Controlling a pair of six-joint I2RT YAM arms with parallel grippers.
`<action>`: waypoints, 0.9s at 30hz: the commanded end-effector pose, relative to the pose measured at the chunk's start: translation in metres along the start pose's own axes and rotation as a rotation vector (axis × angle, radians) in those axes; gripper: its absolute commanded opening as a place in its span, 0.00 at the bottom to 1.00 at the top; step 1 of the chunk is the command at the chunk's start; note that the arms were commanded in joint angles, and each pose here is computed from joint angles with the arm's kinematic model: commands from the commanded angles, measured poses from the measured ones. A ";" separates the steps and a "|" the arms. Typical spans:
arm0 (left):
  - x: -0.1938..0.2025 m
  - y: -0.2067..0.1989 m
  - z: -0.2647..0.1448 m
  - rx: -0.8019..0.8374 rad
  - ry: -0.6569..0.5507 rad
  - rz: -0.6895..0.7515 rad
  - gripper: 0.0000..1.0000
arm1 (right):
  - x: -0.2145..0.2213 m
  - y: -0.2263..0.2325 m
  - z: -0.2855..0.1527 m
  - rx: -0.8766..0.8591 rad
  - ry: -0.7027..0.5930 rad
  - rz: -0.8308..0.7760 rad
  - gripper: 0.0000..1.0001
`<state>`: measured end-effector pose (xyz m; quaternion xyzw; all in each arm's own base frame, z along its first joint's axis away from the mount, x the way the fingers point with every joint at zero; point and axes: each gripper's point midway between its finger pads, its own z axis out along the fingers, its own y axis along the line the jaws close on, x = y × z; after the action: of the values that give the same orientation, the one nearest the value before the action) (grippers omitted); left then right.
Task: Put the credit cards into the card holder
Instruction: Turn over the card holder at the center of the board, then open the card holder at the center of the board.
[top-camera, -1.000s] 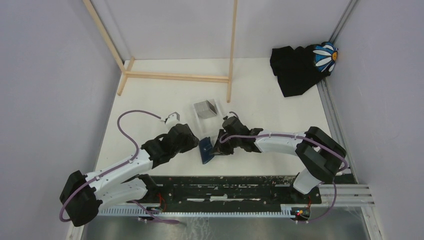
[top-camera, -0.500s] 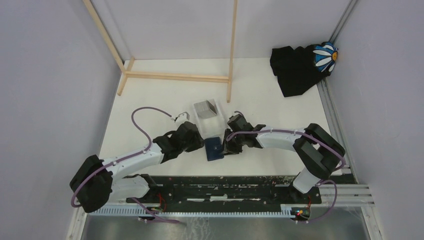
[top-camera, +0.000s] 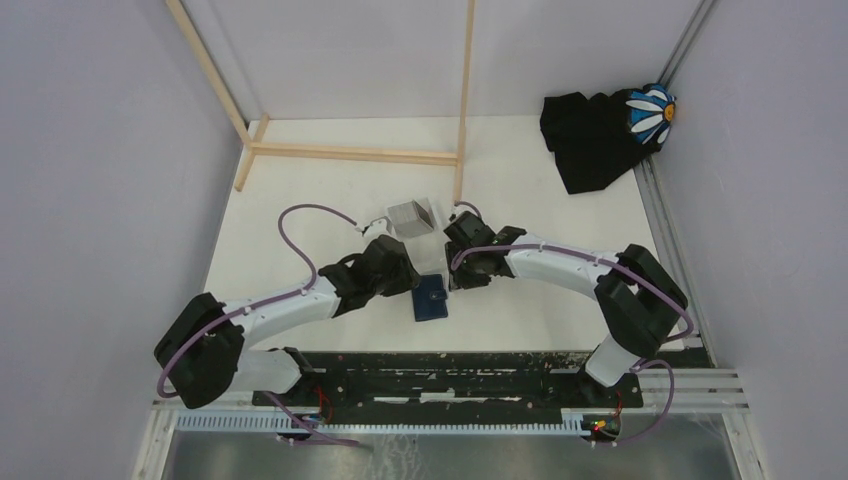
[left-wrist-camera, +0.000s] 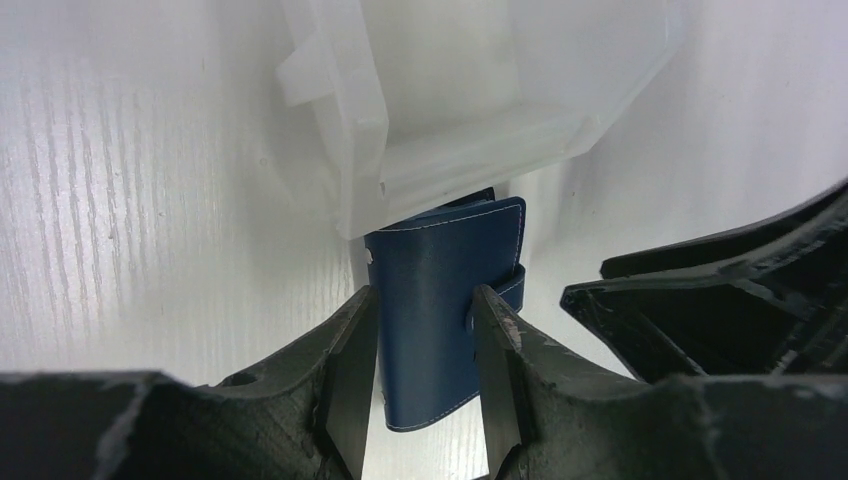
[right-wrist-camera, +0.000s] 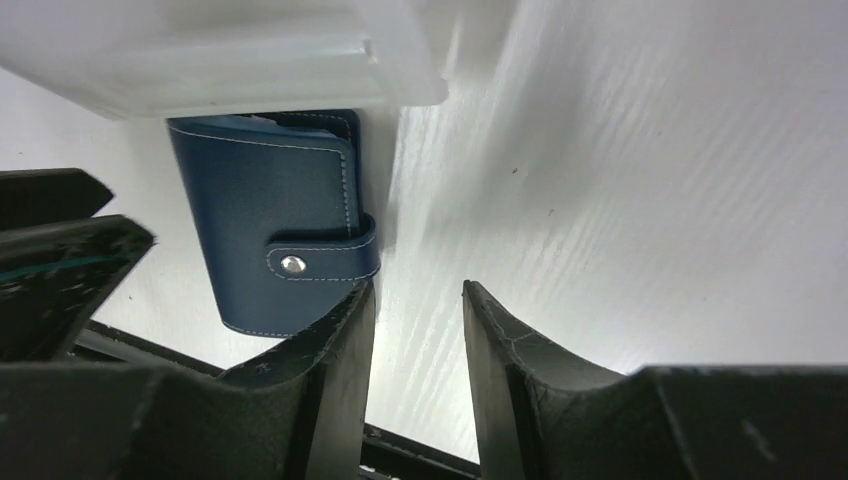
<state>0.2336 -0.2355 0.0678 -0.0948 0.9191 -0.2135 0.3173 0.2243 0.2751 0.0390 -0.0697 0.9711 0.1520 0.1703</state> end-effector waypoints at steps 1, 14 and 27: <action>-0.013 -0.018 -0.001 0.058 -0.037 0.043 0.47 | -0.028 0.008 -0.033 0.066 -0.104 -0.157 0.44; 0.004 -0.001 0.001 0.053 -0.033 0.008 0.49 | -0.018 0.045 -0.036 0.120 -0.127 -0.322 0.47; 0.015 0.013 0.009 0.049 -0.038 -0.008 0.50 | -0.017 0.058 -0.018 0.148 -0.119 -0.343 0.48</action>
<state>0.2180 -0.2221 0.0322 -0.0912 0.9236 -0.2059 0.3102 0.2121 0.3116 0.0635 -0.2160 0.9479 0.0462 0.2294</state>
